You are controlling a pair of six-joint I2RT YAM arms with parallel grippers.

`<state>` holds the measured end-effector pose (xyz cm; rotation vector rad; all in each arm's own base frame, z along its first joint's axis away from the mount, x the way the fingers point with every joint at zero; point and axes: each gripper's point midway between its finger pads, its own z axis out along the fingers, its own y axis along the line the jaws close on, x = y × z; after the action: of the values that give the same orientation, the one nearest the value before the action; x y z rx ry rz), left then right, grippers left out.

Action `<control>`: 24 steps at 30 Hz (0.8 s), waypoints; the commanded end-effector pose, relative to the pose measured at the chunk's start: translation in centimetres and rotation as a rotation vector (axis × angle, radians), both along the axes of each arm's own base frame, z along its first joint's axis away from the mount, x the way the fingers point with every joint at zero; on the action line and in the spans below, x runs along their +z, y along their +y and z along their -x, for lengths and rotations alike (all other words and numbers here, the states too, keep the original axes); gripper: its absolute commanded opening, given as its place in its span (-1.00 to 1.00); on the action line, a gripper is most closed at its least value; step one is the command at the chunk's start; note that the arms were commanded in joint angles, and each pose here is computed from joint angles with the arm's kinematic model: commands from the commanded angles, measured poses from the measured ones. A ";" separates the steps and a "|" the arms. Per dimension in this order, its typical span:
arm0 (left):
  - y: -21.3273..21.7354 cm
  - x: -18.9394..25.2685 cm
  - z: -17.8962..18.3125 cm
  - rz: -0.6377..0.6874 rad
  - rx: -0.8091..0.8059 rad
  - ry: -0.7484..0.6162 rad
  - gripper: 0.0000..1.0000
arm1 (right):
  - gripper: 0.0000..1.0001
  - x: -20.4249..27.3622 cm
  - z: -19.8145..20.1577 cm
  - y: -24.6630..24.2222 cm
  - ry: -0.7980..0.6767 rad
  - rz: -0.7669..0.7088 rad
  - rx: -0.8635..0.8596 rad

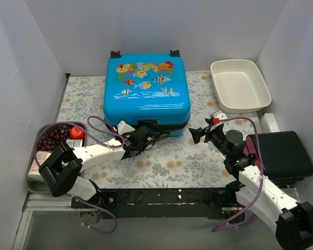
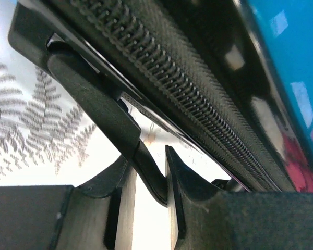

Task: Open, take out, and arrange the luggage

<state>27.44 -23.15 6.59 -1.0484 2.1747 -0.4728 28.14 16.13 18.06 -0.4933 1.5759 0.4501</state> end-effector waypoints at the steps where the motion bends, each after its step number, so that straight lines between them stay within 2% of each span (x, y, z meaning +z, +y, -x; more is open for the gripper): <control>1: 2.0 -5.0 10.2 -0.304 -0.344 0.273 -1.00 | 0.96 -1.1 0.8 -1.1 0.075 -0.011 -0.053; 2: 2.8 -4.7 10.5 -0.302 -0.306 0.280 -1.00 | 0.96 -1.3 1.2 -1.1 0.093 -0.023 -0.050; 3: 5.4 -4.9 11.7 -0.359 -0.266 0.321 -1.00 | 0.96 -1.6 1.8 -1.1 0.119 -0.037 -0.041; 7: 9.8 -4.2 12.7 -0.386 -0.136 0.289 -1.00 | 0.95 -1.7 3.0 -1.4 0.227 -0.127 -0.077; 9: 10.6 -3.3 11.9 -0.349 -0.087 0.256 -1.00 | 0.86 -2.5 3.8 -1.3 0.287 -0.150 -0.077; 12: 11.6 -2.8 9.9 -0.336 -0.041 0.241 -1.00 | 0.85 -2.1 5.1 -0.8 0.264 -0.194 -0.016; 15: 12.1 -2.5 8.3 -0.325 -0.020 0.227 -1.00 | 0.85 -4.1 6.3 0.2 0.296 -0.175 0.064; 20: 12.0 -1.8 7.7 -0.329 -0.014 0.210 -1.00 | 0.77 -7.0 9.8 2.6 0.430 -0.177 0.267; 24: 11.5 -2.0 7.6 -0.323 -0.039 0.212 -1.00 | 0.75 -7.4 10.9 3.1 0.417 -0.204 0.330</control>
<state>21.20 -14.81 6.54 -0.9254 2.3319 -0.2317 19.16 17.72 9.86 -0.4466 1.8953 0.8599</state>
